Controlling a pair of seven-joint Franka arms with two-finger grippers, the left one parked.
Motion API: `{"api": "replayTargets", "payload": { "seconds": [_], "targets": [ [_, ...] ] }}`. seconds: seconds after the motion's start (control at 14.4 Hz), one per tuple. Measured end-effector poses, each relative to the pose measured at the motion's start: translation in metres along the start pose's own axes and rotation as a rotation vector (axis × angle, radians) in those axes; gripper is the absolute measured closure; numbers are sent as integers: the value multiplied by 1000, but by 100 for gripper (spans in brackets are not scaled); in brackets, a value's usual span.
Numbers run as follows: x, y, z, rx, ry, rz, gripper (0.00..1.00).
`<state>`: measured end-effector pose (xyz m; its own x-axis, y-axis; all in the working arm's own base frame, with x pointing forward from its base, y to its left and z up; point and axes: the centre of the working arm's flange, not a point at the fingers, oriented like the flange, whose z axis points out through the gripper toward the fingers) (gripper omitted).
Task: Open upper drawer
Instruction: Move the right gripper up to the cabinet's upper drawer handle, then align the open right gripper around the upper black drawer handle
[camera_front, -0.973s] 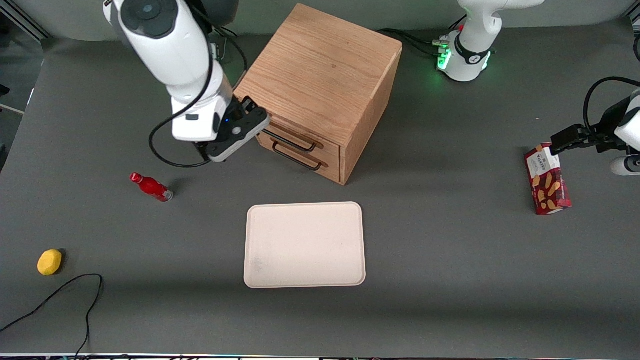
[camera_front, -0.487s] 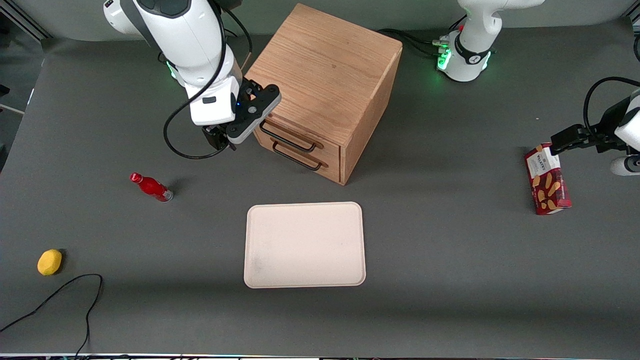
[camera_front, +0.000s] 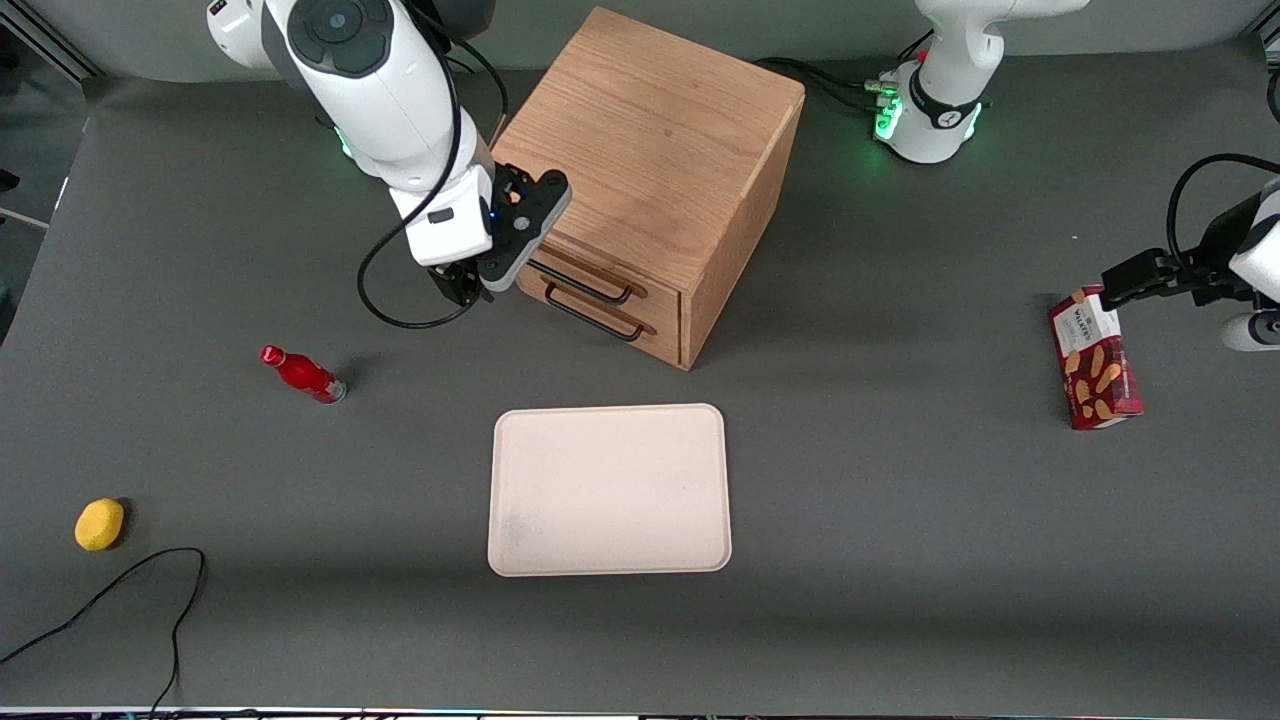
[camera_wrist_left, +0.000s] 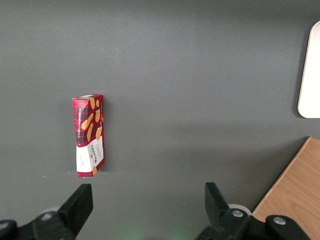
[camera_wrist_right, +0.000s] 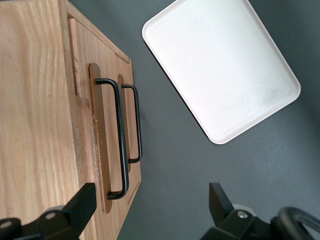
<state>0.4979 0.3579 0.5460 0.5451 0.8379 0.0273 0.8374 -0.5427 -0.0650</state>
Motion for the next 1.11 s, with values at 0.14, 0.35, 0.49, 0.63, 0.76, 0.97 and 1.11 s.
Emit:
{"api": "replayTargets", "payload": {
  "seconds": [0.14, 0.35, 0.49, 0.63, 0.76, 0.97, 1.11],
  "targets": [
    [0, 0, 2, 2, -2, -8, 0],
    [0, -1, 2, 18, 5, -5, 0],
    [0, -2, 2, 26, 8, -1, 0],
    [0, -2, 2, 27, 7, 16, 0],
    [1, -2, 2, 27, 7, 35, 0],
    [4, 0, 4, 27, 7, 44, 0],
    [8, 1, 8, 28, 3, 44, 0]
  ]
}}
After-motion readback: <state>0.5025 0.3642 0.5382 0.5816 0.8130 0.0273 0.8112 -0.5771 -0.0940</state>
